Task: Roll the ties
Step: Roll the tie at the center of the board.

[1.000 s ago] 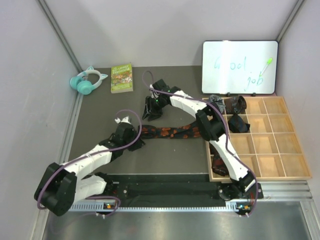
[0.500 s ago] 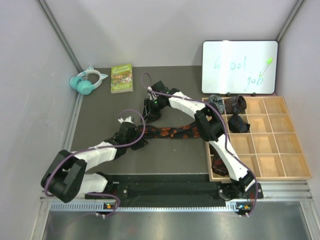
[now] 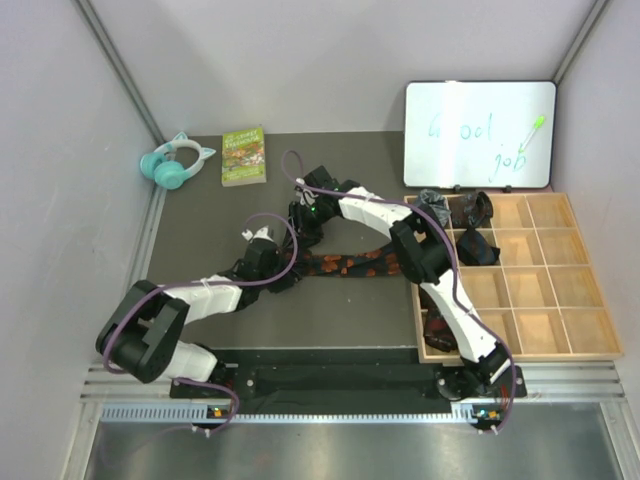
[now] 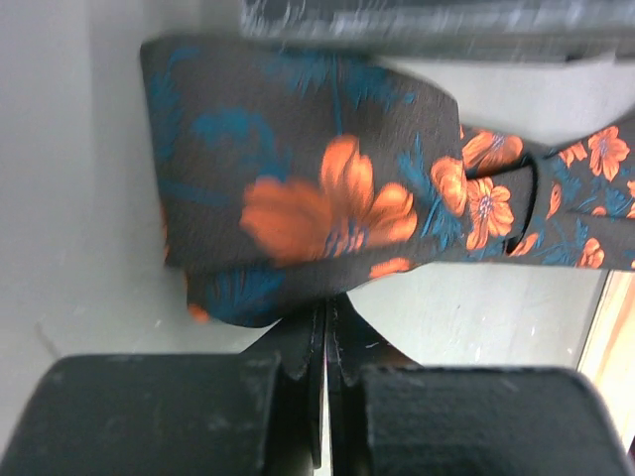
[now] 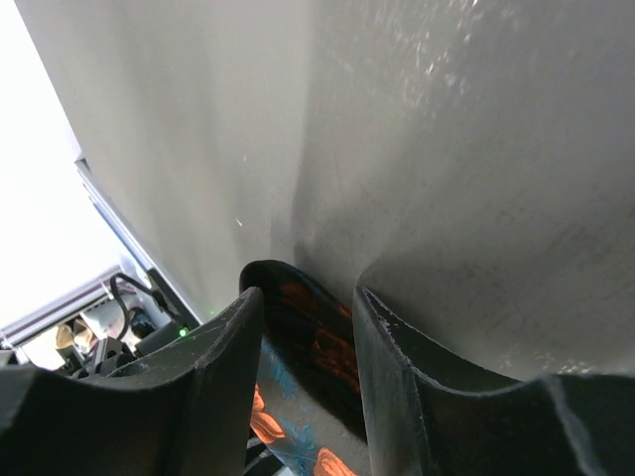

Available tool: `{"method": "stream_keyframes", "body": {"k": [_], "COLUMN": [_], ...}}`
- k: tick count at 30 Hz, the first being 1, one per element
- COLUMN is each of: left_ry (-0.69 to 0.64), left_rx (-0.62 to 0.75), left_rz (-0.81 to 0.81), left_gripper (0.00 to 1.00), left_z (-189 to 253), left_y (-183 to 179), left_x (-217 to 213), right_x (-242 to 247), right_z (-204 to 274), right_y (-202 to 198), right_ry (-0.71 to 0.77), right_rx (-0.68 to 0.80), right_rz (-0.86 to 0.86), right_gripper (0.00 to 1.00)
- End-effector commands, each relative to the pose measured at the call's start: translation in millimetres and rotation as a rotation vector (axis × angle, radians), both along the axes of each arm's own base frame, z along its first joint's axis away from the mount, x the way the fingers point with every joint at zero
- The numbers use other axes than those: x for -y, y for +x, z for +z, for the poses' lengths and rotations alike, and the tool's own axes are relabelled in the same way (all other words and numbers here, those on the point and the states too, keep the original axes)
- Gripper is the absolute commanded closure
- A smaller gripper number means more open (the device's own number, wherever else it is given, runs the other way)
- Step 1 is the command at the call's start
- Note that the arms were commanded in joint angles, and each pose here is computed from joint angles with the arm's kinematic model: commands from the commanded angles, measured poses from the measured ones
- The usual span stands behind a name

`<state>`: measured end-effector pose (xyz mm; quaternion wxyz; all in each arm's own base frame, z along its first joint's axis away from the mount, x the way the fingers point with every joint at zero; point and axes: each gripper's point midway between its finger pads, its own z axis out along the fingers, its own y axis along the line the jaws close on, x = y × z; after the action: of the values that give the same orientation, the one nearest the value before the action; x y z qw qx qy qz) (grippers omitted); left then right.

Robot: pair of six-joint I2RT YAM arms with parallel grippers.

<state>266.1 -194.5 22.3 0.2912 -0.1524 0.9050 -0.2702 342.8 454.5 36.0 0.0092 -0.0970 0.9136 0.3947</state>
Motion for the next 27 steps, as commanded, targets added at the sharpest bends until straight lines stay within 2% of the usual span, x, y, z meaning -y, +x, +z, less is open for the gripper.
{"method": "stream_keyframes", "body": {"k": [1, 16, 27], "left_ry": [0.003, -0.004, -0.014], "left_rx": [0.052, -0.017, -0.018], "left_rz": [0.015, 0.038, 0.023], "left_gripper": [1.0, 1.0, 1.0], "left_z": [7, -12, -9], "left_y": [21, 30, 29], "left_x": [5, -3, 0], "right_x": [-4, -1, 0], "right_z": [18, 31, 38], "right_y": [-13, -26, -24], "right_ry": [-0.006, -0.005, -0.008], "right_rx": [0.041, 0.044, 0.048], "right_rz": [0.025, 0.027, 0.003], "right_gripper": [0.58, 0.59, 0.58]}}
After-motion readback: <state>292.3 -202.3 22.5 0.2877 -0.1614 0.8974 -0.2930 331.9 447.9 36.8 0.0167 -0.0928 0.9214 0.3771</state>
